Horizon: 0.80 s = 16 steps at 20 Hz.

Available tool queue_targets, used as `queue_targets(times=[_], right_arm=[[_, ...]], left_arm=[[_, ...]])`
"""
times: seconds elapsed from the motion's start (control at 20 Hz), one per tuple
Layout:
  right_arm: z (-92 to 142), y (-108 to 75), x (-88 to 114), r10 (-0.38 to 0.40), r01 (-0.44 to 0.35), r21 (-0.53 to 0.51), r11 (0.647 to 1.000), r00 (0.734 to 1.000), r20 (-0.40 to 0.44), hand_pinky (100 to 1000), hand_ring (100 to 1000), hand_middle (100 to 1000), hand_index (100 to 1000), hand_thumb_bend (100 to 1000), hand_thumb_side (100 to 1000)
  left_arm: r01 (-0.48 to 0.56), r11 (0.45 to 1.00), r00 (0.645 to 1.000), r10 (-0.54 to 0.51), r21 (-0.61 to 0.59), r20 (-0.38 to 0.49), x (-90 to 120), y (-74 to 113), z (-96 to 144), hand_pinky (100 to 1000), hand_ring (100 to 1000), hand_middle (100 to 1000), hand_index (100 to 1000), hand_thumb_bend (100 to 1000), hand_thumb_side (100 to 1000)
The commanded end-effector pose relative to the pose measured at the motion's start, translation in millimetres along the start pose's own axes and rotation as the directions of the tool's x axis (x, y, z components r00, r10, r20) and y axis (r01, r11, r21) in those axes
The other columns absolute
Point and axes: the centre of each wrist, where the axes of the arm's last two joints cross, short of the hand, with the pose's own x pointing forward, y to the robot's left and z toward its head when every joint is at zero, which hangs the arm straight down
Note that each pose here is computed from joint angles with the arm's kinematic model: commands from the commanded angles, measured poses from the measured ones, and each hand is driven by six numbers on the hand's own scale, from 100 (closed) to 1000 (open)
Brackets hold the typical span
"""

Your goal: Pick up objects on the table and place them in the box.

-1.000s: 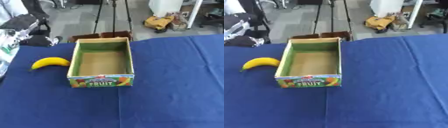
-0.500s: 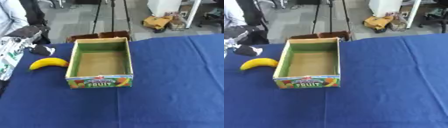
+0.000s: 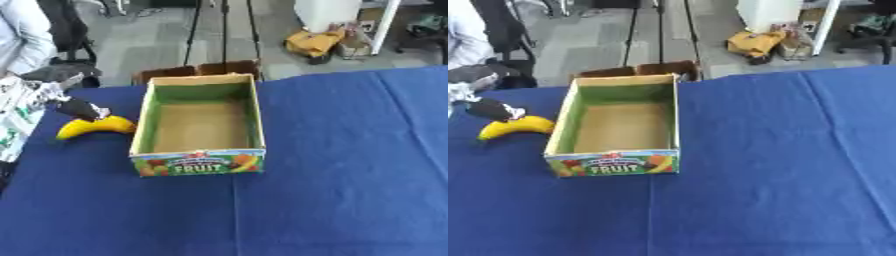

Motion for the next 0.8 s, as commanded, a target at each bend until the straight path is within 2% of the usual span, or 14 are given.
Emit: queue_targets(times=[0.05, 0.25, 0.35, 0.4, 0.8], right_arm=[[-9, -5.3, 4, 0.007, -0.007, -0.011, 1.0, 1.0, 0.028, 663, 707, 613, 733, 100, 1000], [-10, -5.2, 4, 0.008, -0.007, -0.017, 1.0, 1.0, 0.027, 662, 703, 608, 727, 100, 1000], [-10, -5.2, 4, 0.008, -0.007, -0.018, 1.0, 1.0, 0.027, 662, 701, 604, 724, 100, 1000], [-10, -5.2, 4, 0.008, -0.007, -0.019, 1.0, 1.0, 0.027, 661, 700, 603, 723, 100, 1000], [-13, -7.0, 3, 0.017, -0.016, -0.033, 0.999, 0.999, 0.028, 659, 695, 595, 717, 100, 1000]], left_arm=[[0.014, 0.999, 0.999, -0.013, 0.042, -0.035, -11, 18.5, 6, 818, 871, 917, 1000, 322, 433], [0.027, 0.999, 0.998, -0.025, 0.027, -0.062, -15, 14.1, 3, 820, 878, 918, 997, 351, 430], [0.035, 0.999, 0.996, -0.035, 0.011, -0.077, -17, 13.0, 1, 829, 892, 930, 965, 449, 471], [0.039, 0.999, 0.996, -0.038, 0.008, -0.085, -17, 12.9, 1, 832, 896, 929, 965, 462, 476], [0.022, 1.0, 0.989, -0.023, -0.011, -0.143, -29, 13.2, -3, 846, 896, 858, 922, 423, 461]])
